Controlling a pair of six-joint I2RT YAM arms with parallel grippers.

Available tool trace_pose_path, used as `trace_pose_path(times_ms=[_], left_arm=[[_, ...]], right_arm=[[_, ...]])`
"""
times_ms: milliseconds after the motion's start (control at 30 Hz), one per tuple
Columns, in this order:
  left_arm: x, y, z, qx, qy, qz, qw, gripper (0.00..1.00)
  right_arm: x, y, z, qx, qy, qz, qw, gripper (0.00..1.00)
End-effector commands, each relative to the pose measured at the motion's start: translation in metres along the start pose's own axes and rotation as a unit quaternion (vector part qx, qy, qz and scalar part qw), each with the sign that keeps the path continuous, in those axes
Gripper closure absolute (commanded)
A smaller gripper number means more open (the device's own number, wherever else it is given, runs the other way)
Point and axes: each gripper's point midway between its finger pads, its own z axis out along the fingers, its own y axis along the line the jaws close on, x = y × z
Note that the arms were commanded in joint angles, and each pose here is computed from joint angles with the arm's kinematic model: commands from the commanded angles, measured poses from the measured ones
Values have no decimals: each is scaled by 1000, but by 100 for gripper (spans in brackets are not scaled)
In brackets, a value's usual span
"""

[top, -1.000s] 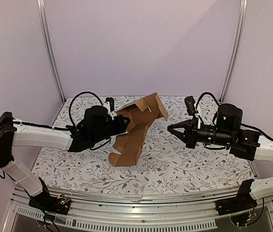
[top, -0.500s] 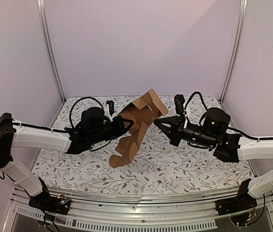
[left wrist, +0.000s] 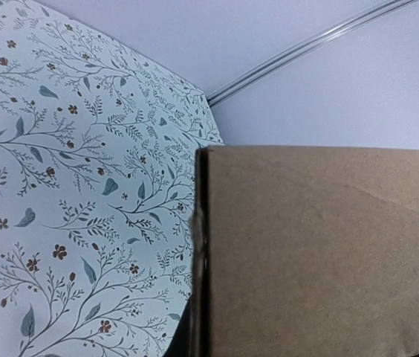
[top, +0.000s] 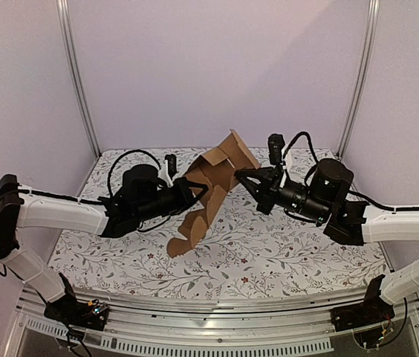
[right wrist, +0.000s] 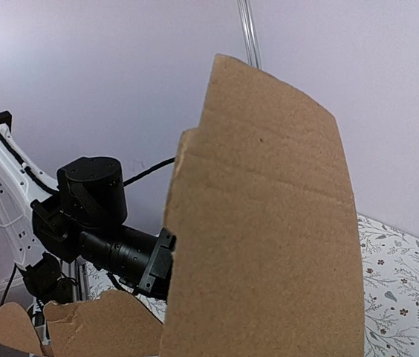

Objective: Fold the paper box

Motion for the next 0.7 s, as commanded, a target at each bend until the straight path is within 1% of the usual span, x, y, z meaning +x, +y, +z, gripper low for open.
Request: trace_pose_path(times_ms=[0, 267, 467, 667], left_arm=[[-4, -14, -4, 26, 1, 3, 1000, 100], [-2, -29, -3, 39, 7, 30, 999, 100], [1, -39, -2, 43, 14, 58, 997, 100], [8, -48, 2, 42, 25, 103, 993, 100]], right_arm=[[2, 0, 9, 12, 9, -7, 1000, 100], [20, -2, 15, 20, 41, -11, 999, 100], [42, -6, 12, 33, 96, -21, 995, 100], [65, -11, 4, 46, 164, -35, 985, 100]])
